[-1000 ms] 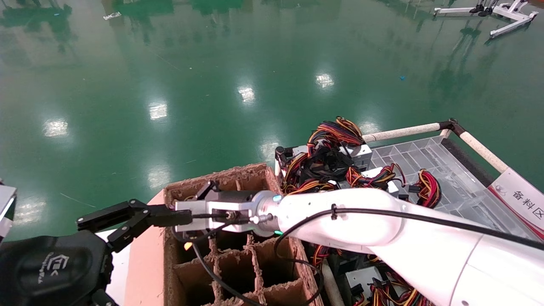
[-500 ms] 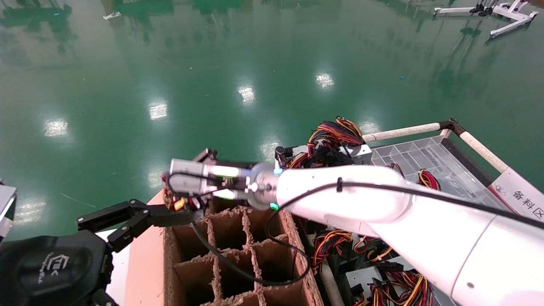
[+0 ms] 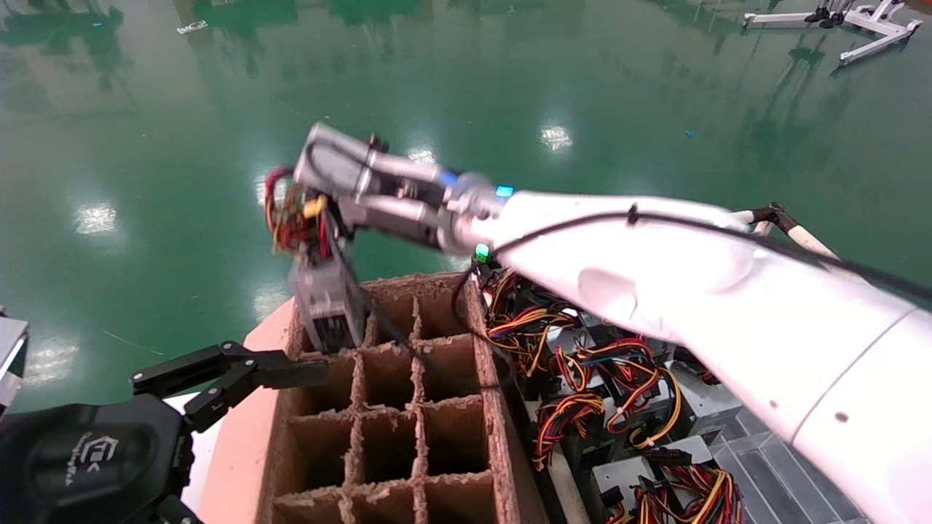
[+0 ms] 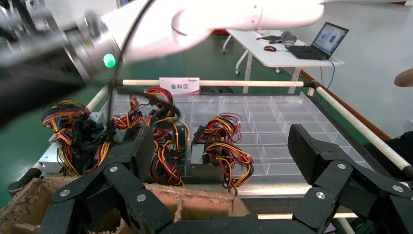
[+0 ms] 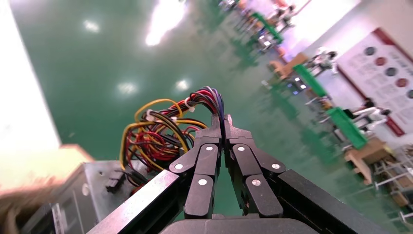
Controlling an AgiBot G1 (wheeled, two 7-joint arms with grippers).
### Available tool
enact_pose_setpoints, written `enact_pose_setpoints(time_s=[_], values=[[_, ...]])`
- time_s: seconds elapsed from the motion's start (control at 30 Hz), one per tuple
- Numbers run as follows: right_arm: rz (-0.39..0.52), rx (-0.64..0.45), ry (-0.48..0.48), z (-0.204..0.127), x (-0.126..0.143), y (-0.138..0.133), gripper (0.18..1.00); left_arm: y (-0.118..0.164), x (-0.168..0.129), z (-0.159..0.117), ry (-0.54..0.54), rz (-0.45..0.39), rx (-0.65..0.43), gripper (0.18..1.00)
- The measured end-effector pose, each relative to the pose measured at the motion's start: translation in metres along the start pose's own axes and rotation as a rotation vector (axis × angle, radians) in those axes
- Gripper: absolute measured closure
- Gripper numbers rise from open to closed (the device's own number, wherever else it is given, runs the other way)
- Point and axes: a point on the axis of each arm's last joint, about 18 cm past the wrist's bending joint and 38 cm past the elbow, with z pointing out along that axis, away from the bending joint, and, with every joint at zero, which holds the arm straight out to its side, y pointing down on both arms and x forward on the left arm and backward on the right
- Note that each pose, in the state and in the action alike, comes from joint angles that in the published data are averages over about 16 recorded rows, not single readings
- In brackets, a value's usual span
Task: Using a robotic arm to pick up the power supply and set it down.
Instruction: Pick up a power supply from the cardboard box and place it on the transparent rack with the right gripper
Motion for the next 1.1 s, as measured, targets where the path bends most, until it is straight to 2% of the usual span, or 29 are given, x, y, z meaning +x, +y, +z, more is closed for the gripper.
enact_pose_setpoints(time_s=[0.27,0.5,0.73,1.1], values=[[0.045,0.109,0.087,-0.023,0.049,-0.014,0.985,0.000,0.000,0.000,0.000,0.000,0.000,0.184],[0.063,0.188,0.164,-0.069,0.097,-0.008,0.986,0.000,0.000,0.000,0.000,0.000,0.000,0.184],[0.067,0.189,0.232,-0.137,0.135,0.022,0.986,0.000,0.000,0.000,0.000,0.000,0.000,0.184],[0.076,0.054,0.318,-0.267,0.166,0.082,0.987,0.000,0.000,0.000,0.000,0.000,0.000,0.184]])
